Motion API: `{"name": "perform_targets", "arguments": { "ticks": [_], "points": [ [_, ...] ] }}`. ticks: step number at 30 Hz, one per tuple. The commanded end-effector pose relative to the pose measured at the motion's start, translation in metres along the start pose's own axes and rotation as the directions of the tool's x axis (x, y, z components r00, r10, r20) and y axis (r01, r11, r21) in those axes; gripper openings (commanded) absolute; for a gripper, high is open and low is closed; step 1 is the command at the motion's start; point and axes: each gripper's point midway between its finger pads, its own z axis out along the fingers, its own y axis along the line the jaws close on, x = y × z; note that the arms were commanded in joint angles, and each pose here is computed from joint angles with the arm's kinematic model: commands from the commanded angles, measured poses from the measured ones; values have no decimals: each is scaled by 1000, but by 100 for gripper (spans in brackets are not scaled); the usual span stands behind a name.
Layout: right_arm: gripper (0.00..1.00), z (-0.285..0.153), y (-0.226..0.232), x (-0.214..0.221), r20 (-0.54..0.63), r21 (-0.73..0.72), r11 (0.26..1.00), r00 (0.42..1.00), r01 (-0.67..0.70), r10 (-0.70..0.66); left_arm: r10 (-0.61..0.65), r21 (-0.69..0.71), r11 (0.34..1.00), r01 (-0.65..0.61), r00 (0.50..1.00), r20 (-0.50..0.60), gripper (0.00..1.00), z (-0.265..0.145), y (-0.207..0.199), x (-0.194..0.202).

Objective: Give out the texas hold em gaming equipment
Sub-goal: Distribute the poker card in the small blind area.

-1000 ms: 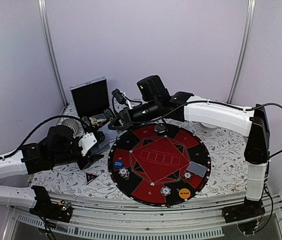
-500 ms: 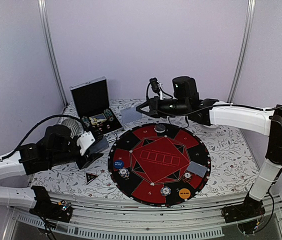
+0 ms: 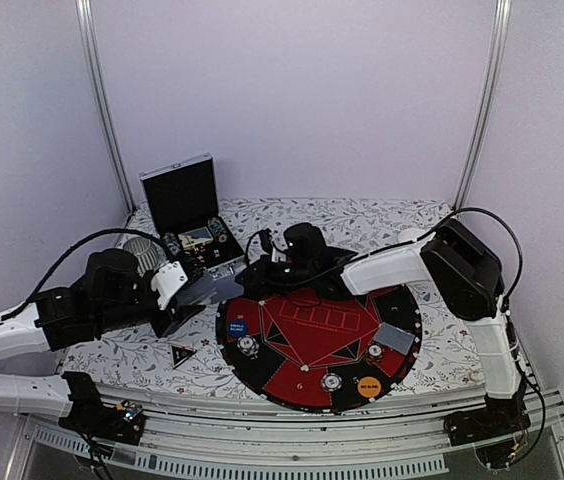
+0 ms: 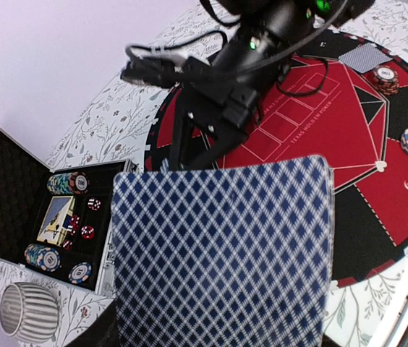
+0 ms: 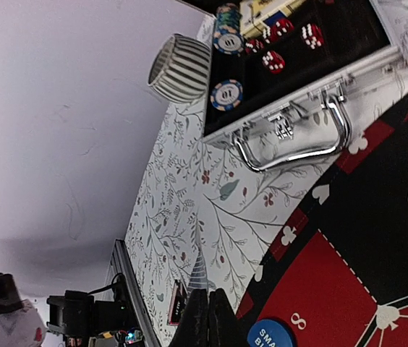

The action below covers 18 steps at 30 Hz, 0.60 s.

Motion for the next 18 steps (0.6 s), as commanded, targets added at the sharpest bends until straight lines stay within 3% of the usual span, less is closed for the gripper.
{"name": "perform_targets", "arguments": {
  "ticks": [1, 11, 14, 18],
  "points": [
    [2, 21, 4, 0, 6, -70, 993, 996, -93, 94, -22, -31, 999, 23, 999, 48, 54, -6, 9, -9],
    [4, 51, -22, 38, -90, -50, 982, 980, -182, 177, -22, -37, 999, 24, 998, 62, 54, -9, 10, -11],
    [10, 49, -22, 34, -76, -46, 983, 981, -180, 176, -22, -39, 999, 25, 998, 64, 54, -10, 11, -11],
    [27, 43, -16, 26, -55, -26, 988, 987, -149, 148, -22, -39, 999, 25, 997, 68, 54, -11, 11, -11]
  ]
}}
